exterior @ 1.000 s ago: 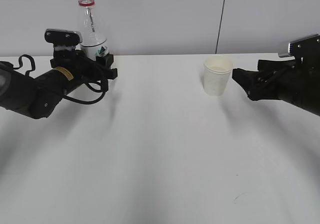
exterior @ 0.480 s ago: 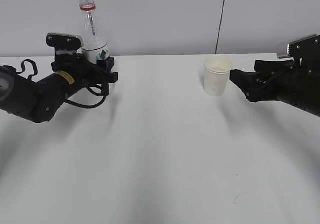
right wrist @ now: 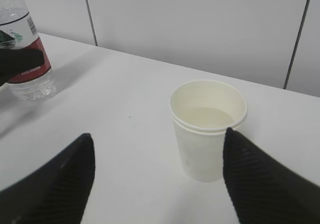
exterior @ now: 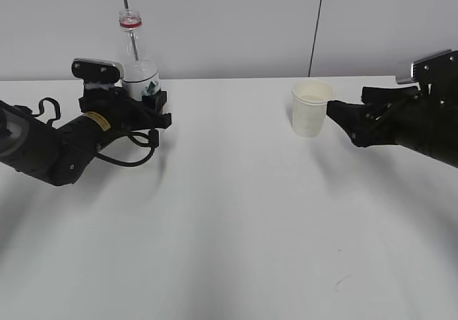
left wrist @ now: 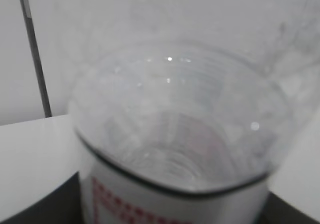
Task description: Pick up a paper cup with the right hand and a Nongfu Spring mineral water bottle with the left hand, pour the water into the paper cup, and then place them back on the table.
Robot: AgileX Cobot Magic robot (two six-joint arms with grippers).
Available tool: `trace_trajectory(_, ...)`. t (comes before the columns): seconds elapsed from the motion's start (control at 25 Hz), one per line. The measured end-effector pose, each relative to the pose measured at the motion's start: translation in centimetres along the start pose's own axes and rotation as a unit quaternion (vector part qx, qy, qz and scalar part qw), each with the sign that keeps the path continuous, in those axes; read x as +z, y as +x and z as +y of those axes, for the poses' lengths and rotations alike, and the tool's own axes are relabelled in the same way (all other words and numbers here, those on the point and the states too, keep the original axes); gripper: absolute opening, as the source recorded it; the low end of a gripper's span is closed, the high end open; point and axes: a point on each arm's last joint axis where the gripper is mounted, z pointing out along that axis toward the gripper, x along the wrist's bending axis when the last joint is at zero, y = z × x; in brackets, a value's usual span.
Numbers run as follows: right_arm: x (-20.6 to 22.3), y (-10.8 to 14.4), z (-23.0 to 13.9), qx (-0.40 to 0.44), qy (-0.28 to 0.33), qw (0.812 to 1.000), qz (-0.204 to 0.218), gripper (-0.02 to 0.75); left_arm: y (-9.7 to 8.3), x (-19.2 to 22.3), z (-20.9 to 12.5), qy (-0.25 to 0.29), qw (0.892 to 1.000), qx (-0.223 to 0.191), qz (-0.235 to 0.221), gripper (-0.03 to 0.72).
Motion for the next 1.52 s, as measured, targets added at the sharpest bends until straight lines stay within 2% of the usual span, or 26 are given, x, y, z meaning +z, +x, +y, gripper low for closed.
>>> trace_trajectory(0.52,0.0,0.1,0.0,0.002,0.001,1.000,0.006,0.587,0.0,0.1,-0.7,-0.007,1.000,-0.001,-0.002,0.377)
trace_trajectory(0.76,0.0,0.1,0.0,0.003,0.001,1.000,0.006,0.587,0.0,0.1,-0.8,-0.006,1.000,-0.001,-0.002,0.423)
trace_trajectory(1.08,0.0,0.2,0.1,0.008,-0.008,1.000,0.012,0.587,0.0,0.1,-0.5,-0.020,1.000,-0.001,-0.004,0.563)
trace_trajectory(1.52,0.0,0.2,0.1,0.009,-0.007,1.000,0.013,0.586,-0.2,-1.4,-1.8,-0.011,1.000,-0.011,0.001,0.585)
